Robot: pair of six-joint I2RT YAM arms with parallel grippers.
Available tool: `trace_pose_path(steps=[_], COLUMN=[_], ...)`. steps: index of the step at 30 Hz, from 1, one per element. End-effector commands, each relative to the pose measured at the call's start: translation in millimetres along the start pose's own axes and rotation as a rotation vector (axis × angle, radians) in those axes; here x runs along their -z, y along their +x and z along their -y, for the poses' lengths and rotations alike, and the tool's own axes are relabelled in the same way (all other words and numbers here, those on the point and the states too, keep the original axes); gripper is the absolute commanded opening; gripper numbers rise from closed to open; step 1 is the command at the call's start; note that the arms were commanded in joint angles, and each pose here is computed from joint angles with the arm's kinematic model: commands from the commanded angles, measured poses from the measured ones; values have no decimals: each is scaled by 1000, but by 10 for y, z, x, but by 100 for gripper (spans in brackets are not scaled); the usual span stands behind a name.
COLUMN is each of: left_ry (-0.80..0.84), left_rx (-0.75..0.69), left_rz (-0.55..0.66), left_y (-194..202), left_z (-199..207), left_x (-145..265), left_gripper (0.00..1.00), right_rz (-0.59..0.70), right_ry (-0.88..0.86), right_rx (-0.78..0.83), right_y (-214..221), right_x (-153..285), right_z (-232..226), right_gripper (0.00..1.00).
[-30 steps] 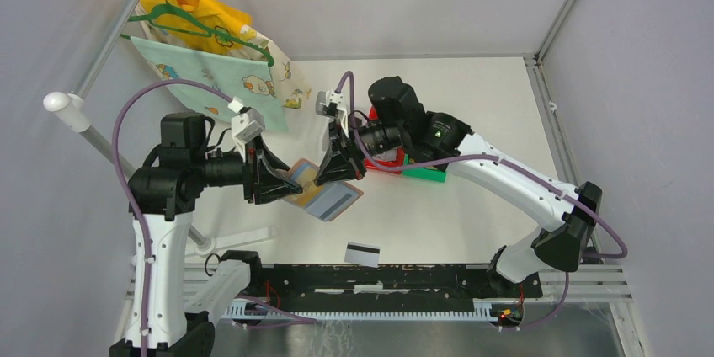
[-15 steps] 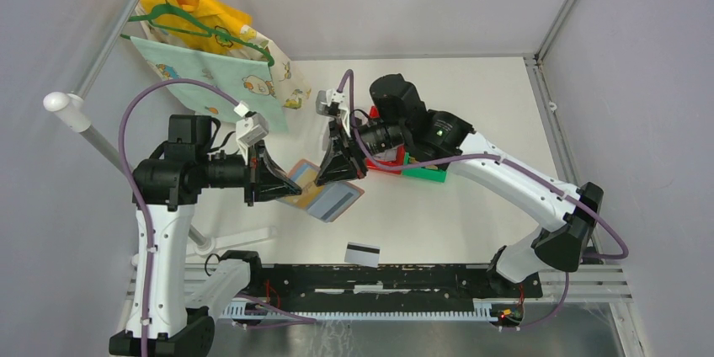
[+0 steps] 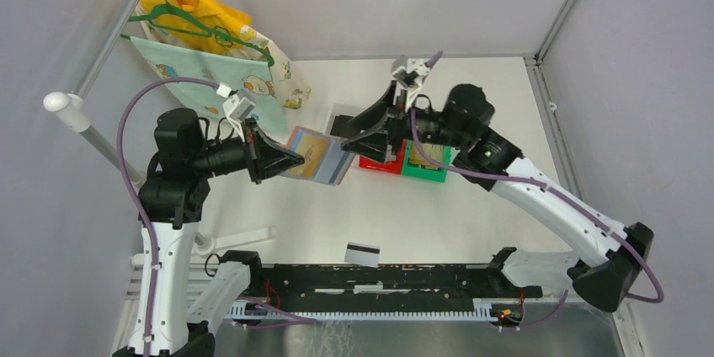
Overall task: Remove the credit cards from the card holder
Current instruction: Remove the credit card from the card holder.
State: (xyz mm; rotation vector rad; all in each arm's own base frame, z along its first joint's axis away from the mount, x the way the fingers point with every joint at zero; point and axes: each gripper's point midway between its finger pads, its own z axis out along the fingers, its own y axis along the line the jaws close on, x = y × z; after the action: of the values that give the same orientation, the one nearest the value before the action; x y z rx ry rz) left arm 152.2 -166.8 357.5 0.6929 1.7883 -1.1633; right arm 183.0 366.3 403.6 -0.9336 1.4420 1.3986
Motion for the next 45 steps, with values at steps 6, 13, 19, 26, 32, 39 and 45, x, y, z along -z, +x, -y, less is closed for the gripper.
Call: trace_pose_path(steps=[6,13,19,26,32,39,45], left_ry=[51,58,106,158,162,141,134], left_rx=[19,16,56,68,73,74,63], left_rz=[131,149,143,133,131,136,138], left_y=[-475,-513,-507,-493,-465,-418,-461], left_z=[157,209,314,447,461,393,409], left_x=[-16,3,16,50,56,36,48], left_gripper=[2,2,2,2,2,2,2], right_rz=[304,277,273,289,329,455,439], right_ry=[-248,-289,-283,-277,-322,-517,-431], right_rx=[-180,-244,-277,-290,-294,-359,-348], right_y=[-256,-51,42,8,-94,-321,-216], right_x=[217,23,-115,-201,-197,-6,-45], right_z=[-464,-464,-421,-379,-465,-741,-629], right_gripper=[68,61,60,58,53,34,2])
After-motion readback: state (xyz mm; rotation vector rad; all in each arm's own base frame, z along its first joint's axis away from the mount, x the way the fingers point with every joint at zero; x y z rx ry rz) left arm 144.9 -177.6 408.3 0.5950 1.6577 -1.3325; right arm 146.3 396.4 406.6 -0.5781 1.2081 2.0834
